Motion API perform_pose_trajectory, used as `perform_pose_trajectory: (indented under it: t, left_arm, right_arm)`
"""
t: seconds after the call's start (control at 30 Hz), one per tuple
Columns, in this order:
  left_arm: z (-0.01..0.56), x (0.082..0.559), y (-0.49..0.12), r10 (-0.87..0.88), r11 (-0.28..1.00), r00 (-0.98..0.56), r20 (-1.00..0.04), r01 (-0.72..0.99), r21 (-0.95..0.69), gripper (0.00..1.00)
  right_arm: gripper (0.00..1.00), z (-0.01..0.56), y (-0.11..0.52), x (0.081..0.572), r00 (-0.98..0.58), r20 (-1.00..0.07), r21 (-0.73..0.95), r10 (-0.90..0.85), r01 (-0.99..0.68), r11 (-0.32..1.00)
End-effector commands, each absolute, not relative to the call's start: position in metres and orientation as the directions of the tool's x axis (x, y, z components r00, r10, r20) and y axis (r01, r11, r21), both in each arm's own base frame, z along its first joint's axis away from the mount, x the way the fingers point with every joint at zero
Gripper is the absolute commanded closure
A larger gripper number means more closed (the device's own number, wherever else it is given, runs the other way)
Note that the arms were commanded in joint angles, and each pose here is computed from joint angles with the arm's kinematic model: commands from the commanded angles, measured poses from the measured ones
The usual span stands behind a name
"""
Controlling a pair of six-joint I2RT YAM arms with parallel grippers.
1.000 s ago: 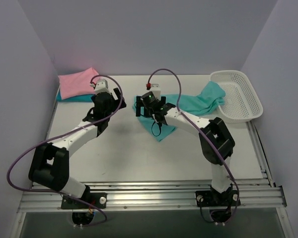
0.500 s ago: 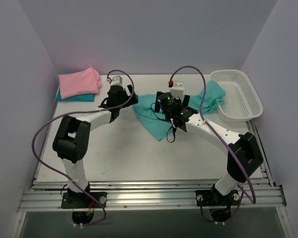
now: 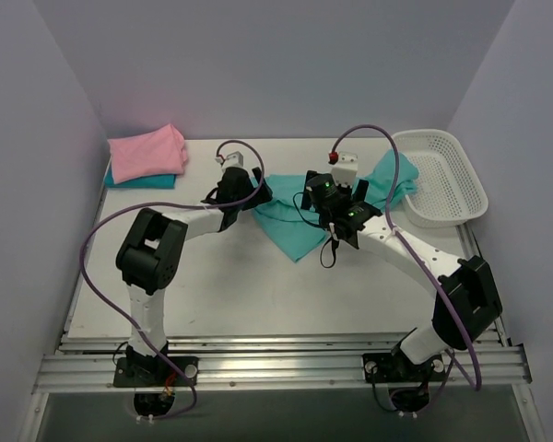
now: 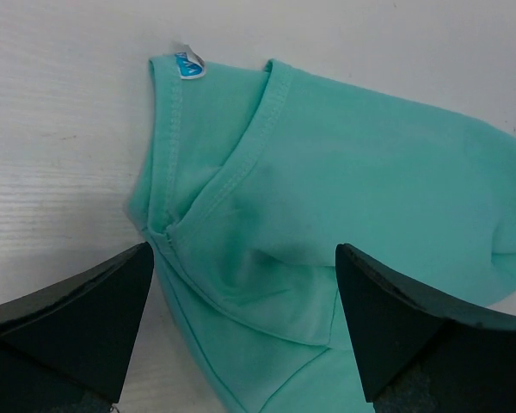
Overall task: Fold and stack the t-shirts
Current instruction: Move the tshirt to the center of the board
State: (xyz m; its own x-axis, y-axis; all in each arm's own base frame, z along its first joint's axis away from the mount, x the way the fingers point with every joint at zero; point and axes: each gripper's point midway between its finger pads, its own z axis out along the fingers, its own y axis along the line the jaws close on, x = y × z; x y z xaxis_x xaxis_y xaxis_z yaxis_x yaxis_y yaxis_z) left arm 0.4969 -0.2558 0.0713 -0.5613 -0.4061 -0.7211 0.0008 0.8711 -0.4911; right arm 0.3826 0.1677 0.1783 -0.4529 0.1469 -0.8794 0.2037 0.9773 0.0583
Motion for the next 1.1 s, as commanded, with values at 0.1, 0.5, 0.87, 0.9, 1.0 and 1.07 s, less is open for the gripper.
perform_pose_trajectory:
  t: [0.1, 0.5, 0.87, 0.9, 1.0, 1.07]
  left_arm:
    - [0.091, 0.512, -0.269, -0.445, 0.853, -0.51, -0.736, 0.01, -0.523, 0.07]
    - [0.072, 0.514, -0.273, -0.438, 0.861, -0.528, -0.728, -0.013, -0.509, 0.09]
    - [0.064, 0.512, -0.281, -0.446, 0.861, -0.523, -0.726, -0.031, -0.507, 0.13]
    - [0.064, 0.511, -0.282, -0.446, 0.863, -0.523, -0.726, -0.037, -0.504, 0.15]
    - [0.075, 0.502, -0.285, -0.453, 0.863, -0.495, -0.741, -0.037, -0.503, 0.18]
    - [0.103, 0.493, -0.289, -0.449, 0.873, -0.44, -0.778, -0.029, -0.487, 0.18]
  right_arm:
    - [0.0, 0.188, 0.157, 0.383, -0.42, -0.894, 0.058, 0.155, 0.235, 0.97]
    - [0.0, 0.181, 0.152, 0.384, -0.428, -0.891, 0.05, 0.154, 0.245, 0.968]
    - [0.0, 0.177, 0.15, 0.384, -0.433, -0.888, 0.047, 0.153, 0.247, 0.968]
    - [0.0, 0.176, 0.15, 0.384, -0.436, -0.887, 0.044, 0.152, 0.248, 0.968]
    - [0.0, 0.175, 0.15, 0.384, -0.437, -0.886, 0.046, 0.153, 0.247, 0.968]
    - [0.0, 0.175, 0.15, 0.384, -0.435, -0.887, 0.045, 0.153, 0.248, 0.968]
